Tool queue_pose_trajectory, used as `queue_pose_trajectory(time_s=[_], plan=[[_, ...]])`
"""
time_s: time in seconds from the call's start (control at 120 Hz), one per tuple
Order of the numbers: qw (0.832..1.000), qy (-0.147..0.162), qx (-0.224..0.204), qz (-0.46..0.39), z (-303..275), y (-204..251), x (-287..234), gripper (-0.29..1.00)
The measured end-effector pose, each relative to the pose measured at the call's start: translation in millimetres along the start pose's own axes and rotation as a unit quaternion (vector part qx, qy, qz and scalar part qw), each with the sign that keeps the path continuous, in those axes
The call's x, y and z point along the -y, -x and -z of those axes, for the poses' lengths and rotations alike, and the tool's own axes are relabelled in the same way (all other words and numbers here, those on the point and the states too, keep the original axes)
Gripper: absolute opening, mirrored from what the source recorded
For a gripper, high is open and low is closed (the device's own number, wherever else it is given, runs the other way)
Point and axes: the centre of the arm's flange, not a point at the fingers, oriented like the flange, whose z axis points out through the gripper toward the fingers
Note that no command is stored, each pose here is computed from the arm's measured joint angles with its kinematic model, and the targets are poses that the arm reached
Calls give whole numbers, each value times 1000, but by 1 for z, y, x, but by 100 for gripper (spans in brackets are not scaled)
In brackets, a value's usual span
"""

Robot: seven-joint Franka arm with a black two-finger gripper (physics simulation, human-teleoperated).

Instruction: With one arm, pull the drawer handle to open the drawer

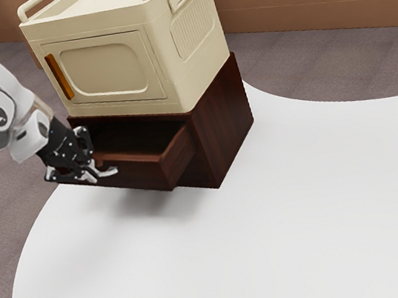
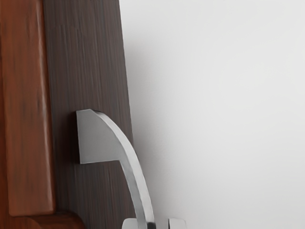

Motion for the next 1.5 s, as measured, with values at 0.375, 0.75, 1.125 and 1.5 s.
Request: queue_pose_trajectory(time_s=[0.375, 0.75, 1.125, 1.5], plan=[[1000, 0, -3, 3, 6, -1, -18, -2], [1000, -2, 1, 10, 14, 6, -36, -3], [1000, -1, 3, 11, 17, 5, -51, 1], [992, -114, 37, -29, 173, -34, -22, 41]])
